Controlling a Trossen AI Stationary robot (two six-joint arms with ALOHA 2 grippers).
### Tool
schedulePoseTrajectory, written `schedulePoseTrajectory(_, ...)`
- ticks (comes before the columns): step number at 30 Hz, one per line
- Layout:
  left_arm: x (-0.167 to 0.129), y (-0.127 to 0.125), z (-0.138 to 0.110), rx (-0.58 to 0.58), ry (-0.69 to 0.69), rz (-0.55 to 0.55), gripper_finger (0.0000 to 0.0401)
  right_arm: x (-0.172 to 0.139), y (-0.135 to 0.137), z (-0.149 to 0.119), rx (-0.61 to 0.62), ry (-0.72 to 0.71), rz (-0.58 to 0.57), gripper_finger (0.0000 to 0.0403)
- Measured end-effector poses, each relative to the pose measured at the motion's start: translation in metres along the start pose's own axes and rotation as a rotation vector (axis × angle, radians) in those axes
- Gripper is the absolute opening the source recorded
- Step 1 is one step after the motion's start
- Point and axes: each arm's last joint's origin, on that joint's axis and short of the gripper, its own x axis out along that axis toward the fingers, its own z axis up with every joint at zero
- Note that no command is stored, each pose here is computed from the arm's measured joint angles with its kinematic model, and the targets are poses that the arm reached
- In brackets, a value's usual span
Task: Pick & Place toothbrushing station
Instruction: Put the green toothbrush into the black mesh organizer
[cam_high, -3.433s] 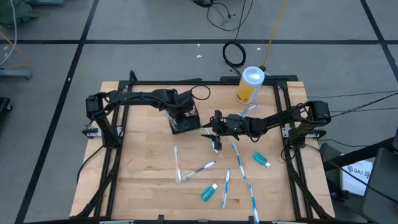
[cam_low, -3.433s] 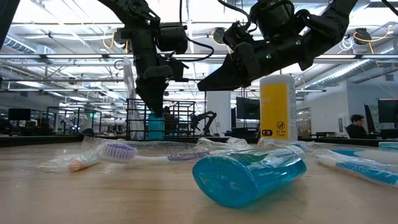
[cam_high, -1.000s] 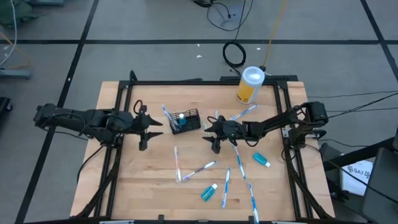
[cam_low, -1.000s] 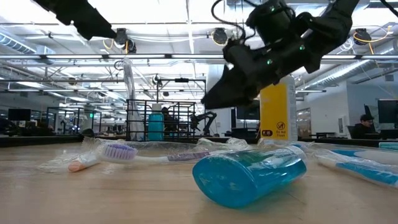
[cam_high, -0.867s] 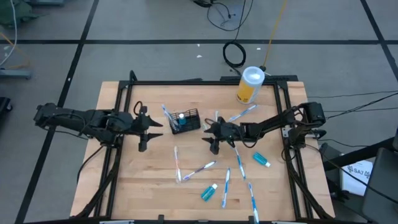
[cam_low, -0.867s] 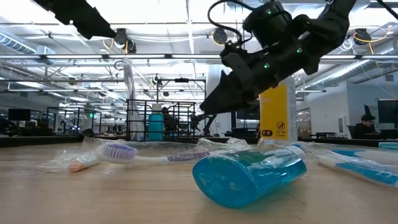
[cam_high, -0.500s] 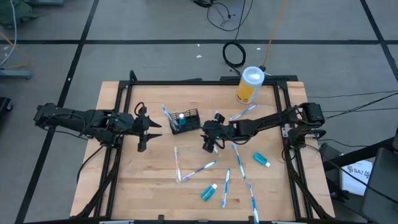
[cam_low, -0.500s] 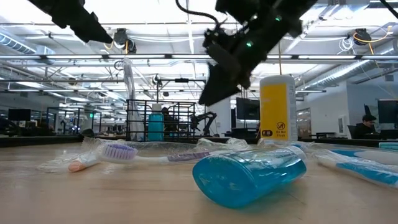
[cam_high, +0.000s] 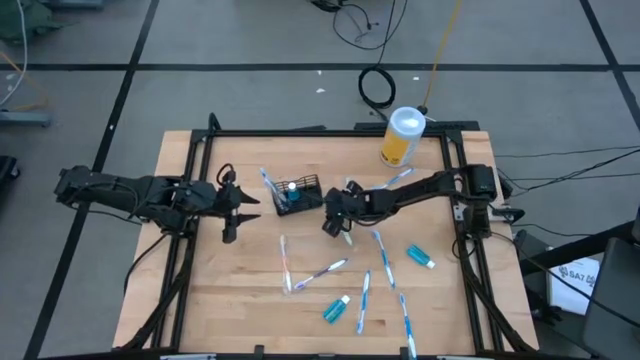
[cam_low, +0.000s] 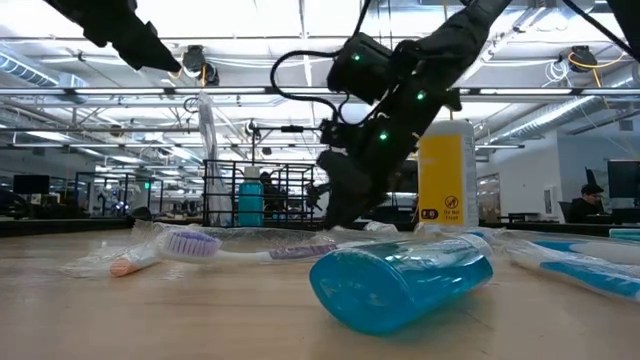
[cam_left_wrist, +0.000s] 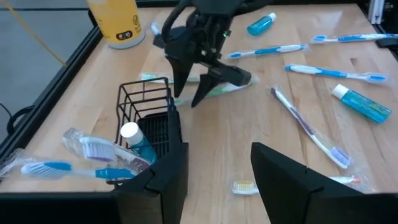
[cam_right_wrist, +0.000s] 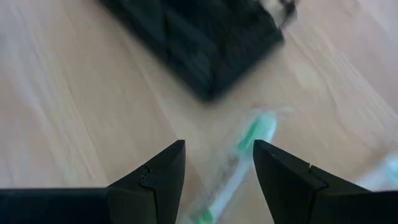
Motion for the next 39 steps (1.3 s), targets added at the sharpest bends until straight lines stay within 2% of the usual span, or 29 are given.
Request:
schedulePoseTrajectory(7,0.0,0.0,0.0,-0.008,-0.002,0.008,0.0177,0.004,-0.01,-0.019,0.049,0.058,-0.034,0.0169)
schedulePoseTrajectory(12,0.0,0.001,0.0,-0.009,-0.003,0.012,0.0177,0.003,-0.009,-0.026,0.024,0.072,-0.007,0.0142)
schedulePoseTrajectory(16,0.0,0.001,0.001,-0.012,-0.007,0.012,0.0177,0.003,-0.009,-0.03,0.036,0.081,0.001,0.0101)
schedulePoseTrajectory(23,0.0,0.001,0.001,-0.025,-0.007,0.012,0.0177,0.003,-0.006,-0.025,0.177,0.019,0.017,0.0013)
schedulePoseTrajectory(27,0.0,0.001,0.001,-0.052,-0.007,0.012,0.0177,0.004,-0.006,-0.024,0.258,0.002,0.026,0.0014)
schedulePoseTrajectory(31,0.0,0.001,0.001,-0.059,-0.007,0.012,0.0177,-0.006,-0.005,-0.019,0.266,-0.006,0.058,0.0018)
schedulePoseTrajectory(36,0.001,0.0,0.0,-0.061,-0.003,0.013,0.0177,-0.034,-0.008,0.0,0.257,-0.101,0.082,0.0005)
schedulePoseTrajectory(39,0.002,0.0,0.0,-0.059,0.004,0.013,0.0177,-0.054,-0.011,0.01,0.223,-0.184,0.046,0.0007)
